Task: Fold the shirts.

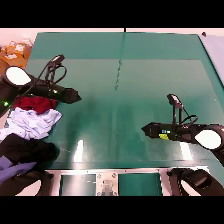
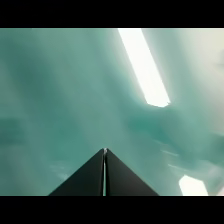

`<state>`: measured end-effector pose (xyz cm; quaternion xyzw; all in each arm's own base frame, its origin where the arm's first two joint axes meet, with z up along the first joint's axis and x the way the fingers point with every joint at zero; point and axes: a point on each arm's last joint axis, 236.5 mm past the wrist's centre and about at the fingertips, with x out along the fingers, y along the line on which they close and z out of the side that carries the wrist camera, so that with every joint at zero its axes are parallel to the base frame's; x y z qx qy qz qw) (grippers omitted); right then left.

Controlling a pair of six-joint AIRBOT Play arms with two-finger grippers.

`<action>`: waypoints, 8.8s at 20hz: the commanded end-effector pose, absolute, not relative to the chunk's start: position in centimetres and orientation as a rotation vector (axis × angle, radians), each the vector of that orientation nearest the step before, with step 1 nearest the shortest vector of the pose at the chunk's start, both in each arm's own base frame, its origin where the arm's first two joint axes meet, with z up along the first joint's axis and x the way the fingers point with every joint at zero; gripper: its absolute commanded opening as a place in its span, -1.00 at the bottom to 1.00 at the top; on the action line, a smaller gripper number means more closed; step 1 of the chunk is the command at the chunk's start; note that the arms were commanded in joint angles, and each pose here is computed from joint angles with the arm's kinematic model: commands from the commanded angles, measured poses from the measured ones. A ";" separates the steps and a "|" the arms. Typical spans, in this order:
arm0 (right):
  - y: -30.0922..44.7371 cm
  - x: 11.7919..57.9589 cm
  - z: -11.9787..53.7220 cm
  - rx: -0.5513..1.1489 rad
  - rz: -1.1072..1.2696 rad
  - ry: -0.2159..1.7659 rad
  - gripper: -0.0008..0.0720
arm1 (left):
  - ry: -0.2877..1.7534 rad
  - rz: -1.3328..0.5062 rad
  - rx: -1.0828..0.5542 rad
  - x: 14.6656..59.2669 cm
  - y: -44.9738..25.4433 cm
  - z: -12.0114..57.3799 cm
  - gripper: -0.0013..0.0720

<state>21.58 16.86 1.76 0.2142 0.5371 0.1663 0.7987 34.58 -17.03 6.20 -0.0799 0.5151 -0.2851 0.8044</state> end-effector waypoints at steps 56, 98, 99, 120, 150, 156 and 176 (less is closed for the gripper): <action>6.5 46.1 -1.7 0.660 0.232 1.166 0.05 | 1.658 -0.723 -0.267 28.9 -26.7 -5.5 0.73; 3.2 35.8 26.4 0.374 0.192 0.524 -0.95 | 0.649 -0.509 -0.016 37.2 -16.5 28.7 -0.90; 2.2 37.8 22.1 0.414 0.154 0.577 -0.95 | 0.728 -0.539 -0.037 39.2 -18.0 24.2 -0.90; -9.2 35.6 3.3 0.765 -0.109 1.071 -0.95 | 1.286 -0.560 -0.287 46.2 -9.1 7.1 -0.90; -3.9 25.4 -7.9 1.144 -0.351 0.974 0.15 | 1.409 -0.691 -0.654 40.3 -14.8 -9.0 -0.90; -4.5 25.1 -11.2 1.192 -0.426 1.040 0.15 | 1.406 -0.696 -0.652 40.4 -14.8 -8.8 -0.90; -4.6 32.0 43.2 0.417 0.068 0.047 -0.95 | 0.202 -0.605 -0.114 30.6 -12.6 42.2 -0.91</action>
